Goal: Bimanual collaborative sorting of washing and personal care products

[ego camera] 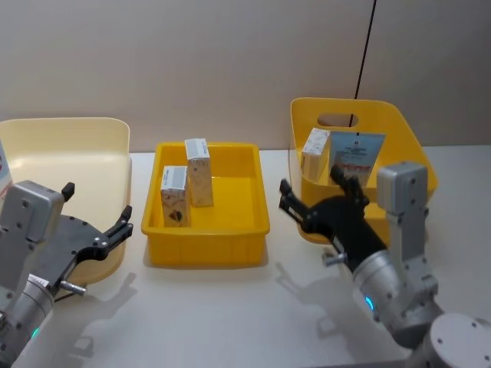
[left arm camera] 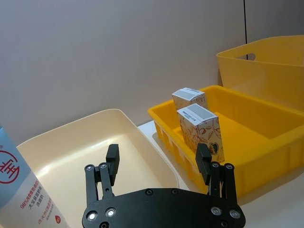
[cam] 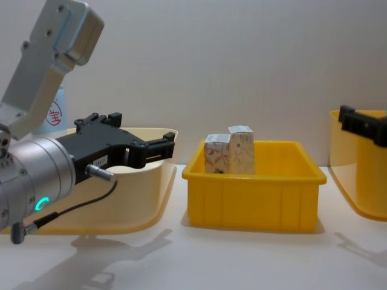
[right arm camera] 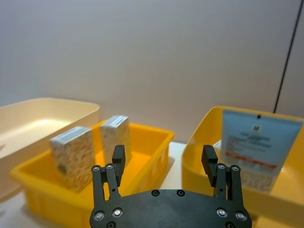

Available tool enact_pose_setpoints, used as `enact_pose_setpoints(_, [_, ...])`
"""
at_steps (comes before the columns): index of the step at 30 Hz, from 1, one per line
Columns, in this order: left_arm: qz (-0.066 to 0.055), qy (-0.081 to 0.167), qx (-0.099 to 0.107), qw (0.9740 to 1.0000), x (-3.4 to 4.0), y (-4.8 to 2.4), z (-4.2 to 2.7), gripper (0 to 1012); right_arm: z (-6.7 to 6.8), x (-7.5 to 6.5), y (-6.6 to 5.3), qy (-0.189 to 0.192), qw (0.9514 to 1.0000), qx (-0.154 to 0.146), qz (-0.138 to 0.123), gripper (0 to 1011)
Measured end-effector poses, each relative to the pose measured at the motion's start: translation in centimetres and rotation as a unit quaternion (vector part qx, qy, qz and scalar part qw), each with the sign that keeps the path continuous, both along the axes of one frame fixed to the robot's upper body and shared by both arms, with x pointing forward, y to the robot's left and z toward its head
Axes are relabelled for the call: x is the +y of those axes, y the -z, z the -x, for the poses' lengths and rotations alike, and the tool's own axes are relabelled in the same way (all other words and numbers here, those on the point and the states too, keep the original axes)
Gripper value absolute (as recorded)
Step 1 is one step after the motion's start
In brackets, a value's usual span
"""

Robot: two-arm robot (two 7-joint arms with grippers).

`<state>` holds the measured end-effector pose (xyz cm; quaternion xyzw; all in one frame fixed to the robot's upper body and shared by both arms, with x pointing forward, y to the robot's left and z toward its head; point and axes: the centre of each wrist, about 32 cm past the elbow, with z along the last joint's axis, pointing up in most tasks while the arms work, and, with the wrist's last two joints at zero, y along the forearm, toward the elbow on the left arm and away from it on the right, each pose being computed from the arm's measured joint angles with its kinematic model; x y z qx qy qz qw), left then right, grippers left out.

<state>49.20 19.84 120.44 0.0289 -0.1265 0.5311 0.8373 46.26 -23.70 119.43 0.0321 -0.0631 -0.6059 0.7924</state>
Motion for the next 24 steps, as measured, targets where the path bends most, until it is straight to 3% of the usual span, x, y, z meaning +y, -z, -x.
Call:
enact_pose_setpoints(10, [0.000, 0.000, 0.000, 1.0000, 0.00, 0.00, 0.00, 1003, 1.8, 0.0, 0.5, -0.036, 0.9988, 0.033, 0.001, 1001])
enact_pose_setpoints(24, [0.000, 0.000, 0.000, 1.0000, 0.00, 0.00, 0.00, 1003, 1.9, 0.0, 0.6, -0.038, 0.9987, 0.035, 0.001, 1001])
